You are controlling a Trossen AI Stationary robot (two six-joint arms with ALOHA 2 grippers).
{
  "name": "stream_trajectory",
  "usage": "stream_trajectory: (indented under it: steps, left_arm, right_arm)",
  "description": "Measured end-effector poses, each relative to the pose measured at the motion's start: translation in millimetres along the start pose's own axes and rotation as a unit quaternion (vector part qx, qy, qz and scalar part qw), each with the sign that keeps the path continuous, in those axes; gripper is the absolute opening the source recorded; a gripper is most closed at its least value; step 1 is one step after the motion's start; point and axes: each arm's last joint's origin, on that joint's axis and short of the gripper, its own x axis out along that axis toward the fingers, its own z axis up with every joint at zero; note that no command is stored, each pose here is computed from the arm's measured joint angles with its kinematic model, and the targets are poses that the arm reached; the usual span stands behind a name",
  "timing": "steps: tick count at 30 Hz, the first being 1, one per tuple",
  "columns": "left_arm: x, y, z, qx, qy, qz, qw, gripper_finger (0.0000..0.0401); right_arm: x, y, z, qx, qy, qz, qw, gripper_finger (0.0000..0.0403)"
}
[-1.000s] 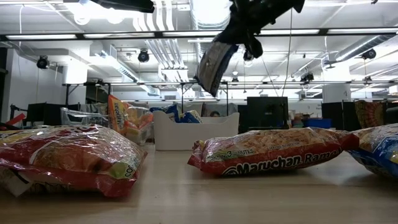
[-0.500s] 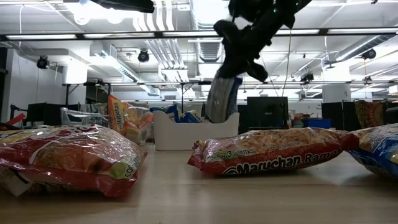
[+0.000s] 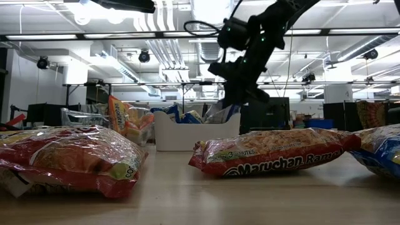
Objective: Sort Maruchan noodles
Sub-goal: Put the blue noodle pack into the white bin, then put the red noodle pack into the pink bin
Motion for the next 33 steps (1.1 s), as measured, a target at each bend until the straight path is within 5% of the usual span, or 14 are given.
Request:
stream_trajectory:
  steps: [6, 16, 22, 33]
  left_arm:
    - [0.0, 0.0, 0.0, 0.0, 0.0, 0.0, 1.0, 0.0207]
    - [0.0, 0.0, 0.0, 0.0, 0.0, 0.0, 1.0, 0.0207]
    - [0.0, 0.0, 0.0, -0.002, 0.0, 0.0, 1.0, 0.0207]
    - [0.1, -0.1, 2.2, -0.031, -0.009, -0.004, 0.999, 0.0207]
  right_arm:
    - [8.3, -3.7, -0.3, -0.001, 0.002, -0.018, 1.0, 0.0029]
    - [-7.0, -6.2, 5.0, 0.005, -0.014, -0.012, 1.0, 0.0159]
    - [-38.8, -3.7, 10.6, 0.006, -0.03, 0.0, 1.0, 0.0206]
    - [-111.3, 15.6, -18.3, -0.041, -0.049, 0.049, 0.997, 0.0215]
